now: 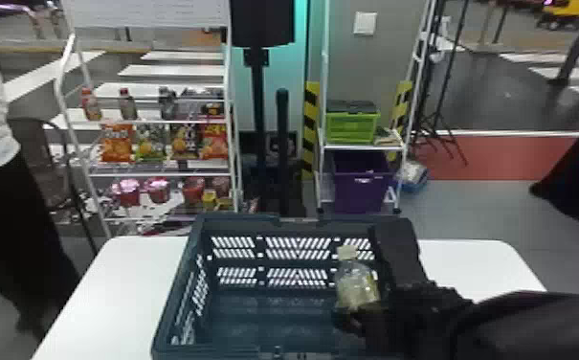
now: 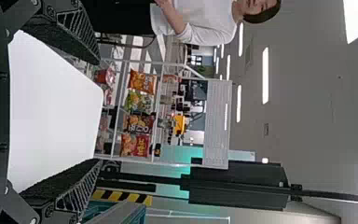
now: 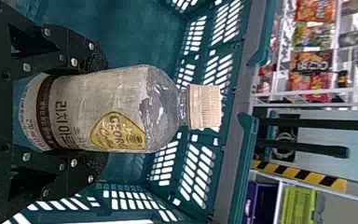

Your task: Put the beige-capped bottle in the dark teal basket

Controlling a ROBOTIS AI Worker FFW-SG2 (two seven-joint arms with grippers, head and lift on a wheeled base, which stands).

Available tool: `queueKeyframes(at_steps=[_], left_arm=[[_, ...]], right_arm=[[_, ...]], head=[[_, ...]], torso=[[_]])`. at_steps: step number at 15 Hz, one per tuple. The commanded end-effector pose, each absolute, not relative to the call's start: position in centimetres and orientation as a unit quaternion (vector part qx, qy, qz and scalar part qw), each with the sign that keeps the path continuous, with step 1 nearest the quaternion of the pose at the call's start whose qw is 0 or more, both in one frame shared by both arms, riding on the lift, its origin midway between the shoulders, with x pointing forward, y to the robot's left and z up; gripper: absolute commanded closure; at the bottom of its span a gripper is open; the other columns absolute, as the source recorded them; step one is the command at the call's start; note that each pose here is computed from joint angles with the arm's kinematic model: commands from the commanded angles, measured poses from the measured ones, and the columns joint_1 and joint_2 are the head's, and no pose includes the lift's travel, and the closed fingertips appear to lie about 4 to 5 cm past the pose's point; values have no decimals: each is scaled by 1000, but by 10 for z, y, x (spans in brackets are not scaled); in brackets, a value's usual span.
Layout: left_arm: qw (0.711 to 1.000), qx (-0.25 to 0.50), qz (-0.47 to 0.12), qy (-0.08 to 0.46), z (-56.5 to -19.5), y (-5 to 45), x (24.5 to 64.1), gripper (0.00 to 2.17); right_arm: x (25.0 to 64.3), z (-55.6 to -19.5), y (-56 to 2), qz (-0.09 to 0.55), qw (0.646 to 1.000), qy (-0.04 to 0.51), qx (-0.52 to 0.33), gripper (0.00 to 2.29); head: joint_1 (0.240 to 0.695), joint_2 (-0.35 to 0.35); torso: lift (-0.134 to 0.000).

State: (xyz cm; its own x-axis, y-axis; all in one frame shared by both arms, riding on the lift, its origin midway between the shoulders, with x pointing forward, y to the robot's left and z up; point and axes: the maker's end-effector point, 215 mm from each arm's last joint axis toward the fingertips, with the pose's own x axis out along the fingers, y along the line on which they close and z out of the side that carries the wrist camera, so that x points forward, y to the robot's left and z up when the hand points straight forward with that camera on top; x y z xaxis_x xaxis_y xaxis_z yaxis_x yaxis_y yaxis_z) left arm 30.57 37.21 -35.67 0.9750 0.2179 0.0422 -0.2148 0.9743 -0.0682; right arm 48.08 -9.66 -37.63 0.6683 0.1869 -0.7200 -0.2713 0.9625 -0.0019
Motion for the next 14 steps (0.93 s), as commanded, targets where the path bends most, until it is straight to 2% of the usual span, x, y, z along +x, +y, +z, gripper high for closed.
queueKeyframes(at_steps=[1,7,12,13,14], left_arm=[[993,-31,110,-25,-356,373,306,144],[993,-31,113,-26,-357,377,306,144],[993,-30,115,-27,-357,383,306,144],[992,-30,115,-28,-356,383,307,144],[992,-30,116,-27,-357,383,307,144]], right_arm=[[497,-392,-89,134,901,408,-56,2162],[525,-420,-78,146,891,429,-45,2162],[527,-424,-75,149,889,431,-41,2101],[528,-423,-75,149,889,431,-41,1835],[526,-423,-74,151,889,431,-41,1075]], head=[[499,0],[499,0],[499,0],[499,0],[499,0]], torso=[[0],[0],[0],[0],[0]])
